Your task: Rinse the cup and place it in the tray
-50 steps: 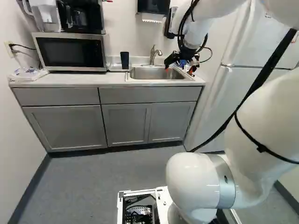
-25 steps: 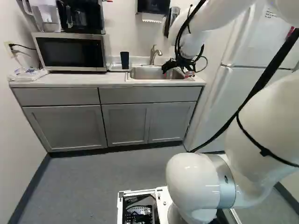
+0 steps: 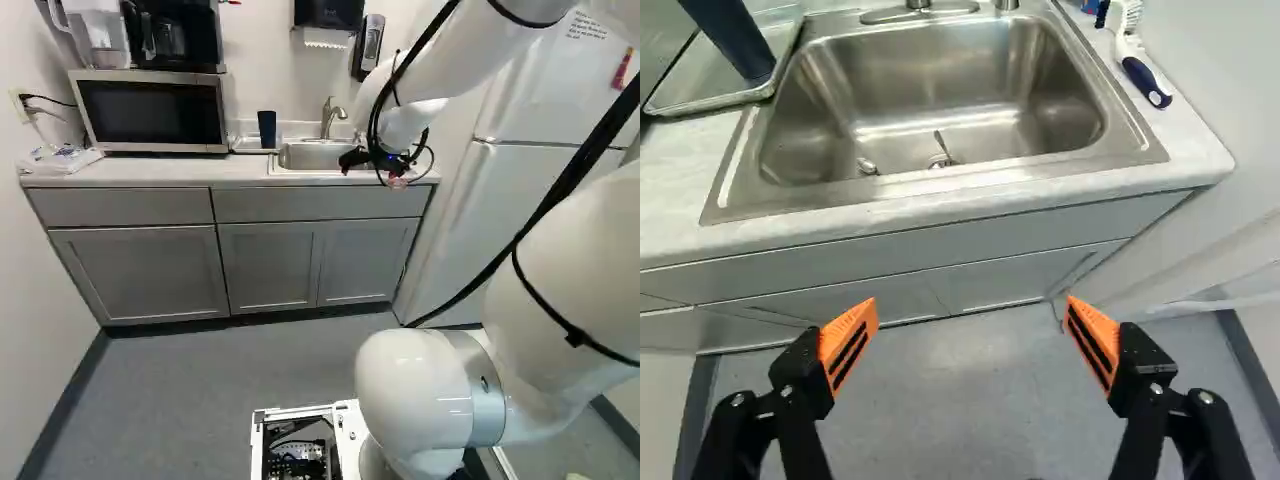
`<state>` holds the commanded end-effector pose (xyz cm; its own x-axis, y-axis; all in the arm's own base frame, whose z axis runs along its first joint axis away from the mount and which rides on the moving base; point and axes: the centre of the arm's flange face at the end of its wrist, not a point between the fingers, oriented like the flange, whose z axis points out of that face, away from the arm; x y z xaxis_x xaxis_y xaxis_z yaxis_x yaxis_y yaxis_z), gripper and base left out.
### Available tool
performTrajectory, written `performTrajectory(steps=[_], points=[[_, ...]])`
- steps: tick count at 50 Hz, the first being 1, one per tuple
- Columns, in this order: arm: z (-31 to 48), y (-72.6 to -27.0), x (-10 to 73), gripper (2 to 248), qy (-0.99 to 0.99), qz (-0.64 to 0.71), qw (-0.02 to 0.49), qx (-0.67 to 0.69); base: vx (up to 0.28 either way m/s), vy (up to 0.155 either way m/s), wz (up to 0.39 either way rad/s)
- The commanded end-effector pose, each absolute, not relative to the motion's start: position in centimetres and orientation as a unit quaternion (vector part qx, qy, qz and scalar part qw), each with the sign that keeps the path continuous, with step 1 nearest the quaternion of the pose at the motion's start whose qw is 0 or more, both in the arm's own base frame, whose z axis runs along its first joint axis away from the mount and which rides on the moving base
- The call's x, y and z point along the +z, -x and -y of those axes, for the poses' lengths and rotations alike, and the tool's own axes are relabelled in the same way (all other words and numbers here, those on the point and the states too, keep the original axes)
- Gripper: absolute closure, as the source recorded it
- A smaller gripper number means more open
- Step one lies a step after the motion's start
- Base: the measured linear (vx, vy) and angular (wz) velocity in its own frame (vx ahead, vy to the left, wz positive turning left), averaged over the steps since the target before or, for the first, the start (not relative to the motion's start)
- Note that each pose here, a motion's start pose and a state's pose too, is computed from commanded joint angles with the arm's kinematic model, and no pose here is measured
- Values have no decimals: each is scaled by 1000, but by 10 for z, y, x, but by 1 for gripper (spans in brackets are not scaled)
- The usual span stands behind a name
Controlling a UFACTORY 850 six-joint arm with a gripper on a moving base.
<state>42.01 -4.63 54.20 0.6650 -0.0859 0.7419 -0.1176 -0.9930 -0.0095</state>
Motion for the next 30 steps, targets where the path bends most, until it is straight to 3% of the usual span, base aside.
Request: performTrajectory(steps=[30], points=[[25,-376,463,3,-878,33,15,477,0,0,0]])
